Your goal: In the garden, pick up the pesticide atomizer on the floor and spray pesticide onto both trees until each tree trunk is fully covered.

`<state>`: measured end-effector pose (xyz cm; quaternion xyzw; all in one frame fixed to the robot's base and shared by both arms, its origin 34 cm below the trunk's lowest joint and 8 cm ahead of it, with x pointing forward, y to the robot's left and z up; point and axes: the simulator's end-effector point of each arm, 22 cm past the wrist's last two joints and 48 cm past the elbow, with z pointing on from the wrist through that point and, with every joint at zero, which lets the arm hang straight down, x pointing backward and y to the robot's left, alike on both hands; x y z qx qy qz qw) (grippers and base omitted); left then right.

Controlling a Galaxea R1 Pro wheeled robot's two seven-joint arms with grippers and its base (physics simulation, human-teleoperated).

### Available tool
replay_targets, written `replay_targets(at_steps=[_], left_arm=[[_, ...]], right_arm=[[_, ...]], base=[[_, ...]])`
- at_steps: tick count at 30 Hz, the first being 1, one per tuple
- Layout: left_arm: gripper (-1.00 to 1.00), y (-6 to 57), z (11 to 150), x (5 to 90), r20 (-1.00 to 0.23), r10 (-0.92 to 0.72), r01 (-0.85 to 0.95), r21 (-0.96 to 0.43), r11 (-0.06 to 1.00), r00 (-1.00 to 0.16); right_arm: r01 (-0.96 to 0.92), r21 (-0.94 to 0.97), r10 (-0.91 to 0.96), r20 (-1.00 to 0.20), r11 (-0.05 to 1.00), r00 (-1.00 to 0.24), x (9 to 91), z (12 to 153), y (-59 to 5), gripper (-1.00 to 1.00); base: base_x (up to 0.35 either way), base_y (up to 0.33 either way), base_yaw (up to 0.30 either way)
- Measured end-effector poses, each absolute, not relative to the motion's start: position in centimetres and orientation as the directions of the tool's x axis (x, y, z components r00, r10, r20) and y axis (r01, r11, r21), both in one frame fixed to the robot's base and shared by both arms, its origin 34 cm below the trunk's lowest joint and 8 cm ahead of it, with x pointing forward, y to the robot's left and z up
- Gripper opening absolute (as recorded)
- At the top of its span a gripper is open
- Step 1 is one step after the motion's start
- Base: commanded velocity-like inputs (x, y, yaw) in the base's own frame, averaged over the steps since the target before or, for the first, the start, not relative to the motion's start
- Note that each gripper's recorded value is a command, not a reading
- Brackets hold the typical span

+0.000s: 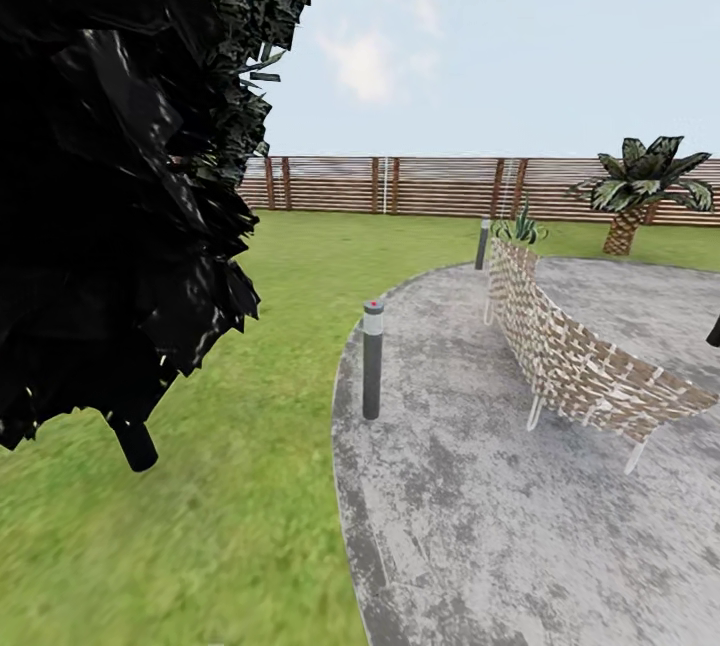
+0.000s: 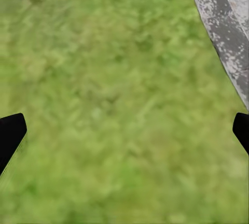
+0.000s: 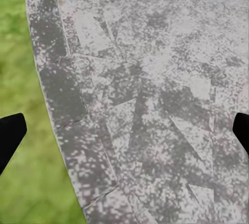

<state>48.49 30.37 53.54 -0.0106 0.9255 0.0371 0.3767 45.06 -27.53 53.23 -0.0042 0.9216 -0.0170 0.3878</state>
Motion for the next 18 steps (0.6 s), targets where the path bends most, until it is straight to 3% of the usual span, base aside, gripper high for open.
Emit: replay_targets(at_steps=[18], left_arm=[[1.0,30.36,53.56,48.52,-0.699,0.008,-0.048,0.061,0.997,-0.715]], right_arm=[[0.008,-0.034,-0.019,-0.714,0.999,-0.7,45.05,53.22,-27.6,1.0]], base=[[0.325,0.121,-0.247]])
